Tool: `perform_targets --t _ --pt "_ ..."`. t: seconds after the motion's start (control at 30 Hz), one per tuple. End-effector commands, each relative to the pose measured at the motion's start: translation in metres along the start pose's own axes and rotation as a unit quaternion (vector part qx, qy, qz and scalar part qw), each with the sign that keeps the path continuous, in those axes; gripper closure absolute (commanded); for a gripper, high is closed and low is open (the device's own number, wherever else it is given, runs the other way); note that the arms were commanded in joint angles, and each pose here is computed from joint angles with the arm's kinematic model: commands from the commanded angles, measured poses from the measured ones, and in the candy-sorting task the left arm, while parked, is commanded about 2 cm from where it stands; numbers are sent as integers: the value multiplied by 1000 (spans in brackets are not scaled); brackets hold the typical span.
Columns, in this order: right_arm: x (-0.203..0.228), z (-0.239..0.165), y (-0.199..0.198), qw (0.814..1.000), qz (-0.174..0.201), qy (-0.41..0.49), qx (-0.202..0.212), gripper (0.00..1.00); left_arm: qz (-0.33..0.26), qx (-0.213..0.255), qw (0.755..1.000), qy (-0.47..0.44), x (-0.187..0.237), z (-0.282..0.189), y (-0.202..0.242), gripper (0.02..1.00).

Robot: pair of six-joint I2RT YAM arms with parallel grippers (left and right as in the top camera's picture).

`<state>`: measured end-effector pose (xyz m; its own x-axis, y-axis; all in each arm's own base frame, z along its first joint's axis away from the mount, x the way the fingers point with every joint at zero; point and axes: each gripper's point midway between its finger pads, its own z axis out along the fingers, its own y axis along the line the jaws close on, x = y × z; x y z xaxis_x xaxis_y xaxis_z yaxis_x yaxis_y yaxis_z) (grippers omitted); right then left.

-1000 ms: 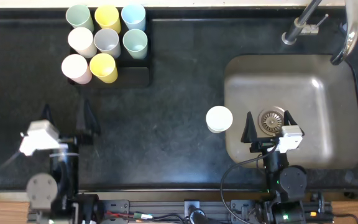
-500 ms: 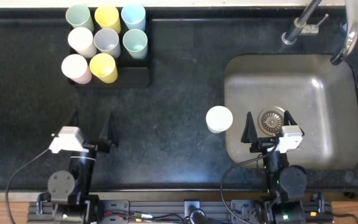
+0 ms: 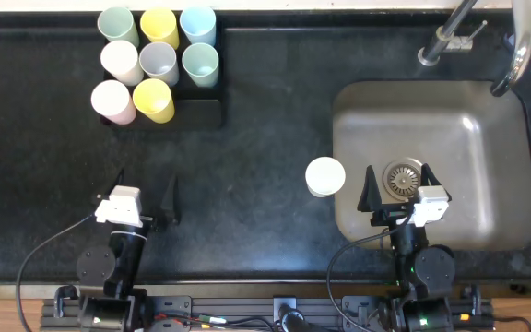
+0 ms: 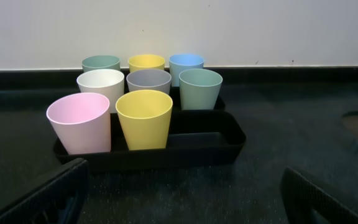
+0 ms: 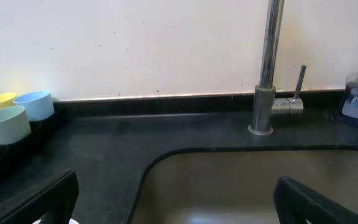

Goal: Store Cups

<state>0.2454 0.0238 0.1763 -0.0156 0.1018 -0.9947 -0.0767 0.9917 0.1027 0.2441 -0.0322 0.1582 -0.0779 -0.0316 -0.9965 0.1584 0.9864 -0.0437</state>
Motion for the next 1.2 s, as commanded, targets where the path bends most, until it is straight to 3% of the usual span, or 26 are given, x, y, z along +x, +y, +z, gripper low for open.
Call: perform_targets --t 0.03,1.1,1.2 --pt "3 0 -1 1000 3 -1 2 5 17 14 1000 -2 0 -1 -6 18" --pt "3 1 -1 1000 3 -1 2 5 17 14 1000 -2 0 -1 -6 18" --pt "8 2 -3 999 1 33 11 3 17 14 1000 -2 0 -1 -6 18"
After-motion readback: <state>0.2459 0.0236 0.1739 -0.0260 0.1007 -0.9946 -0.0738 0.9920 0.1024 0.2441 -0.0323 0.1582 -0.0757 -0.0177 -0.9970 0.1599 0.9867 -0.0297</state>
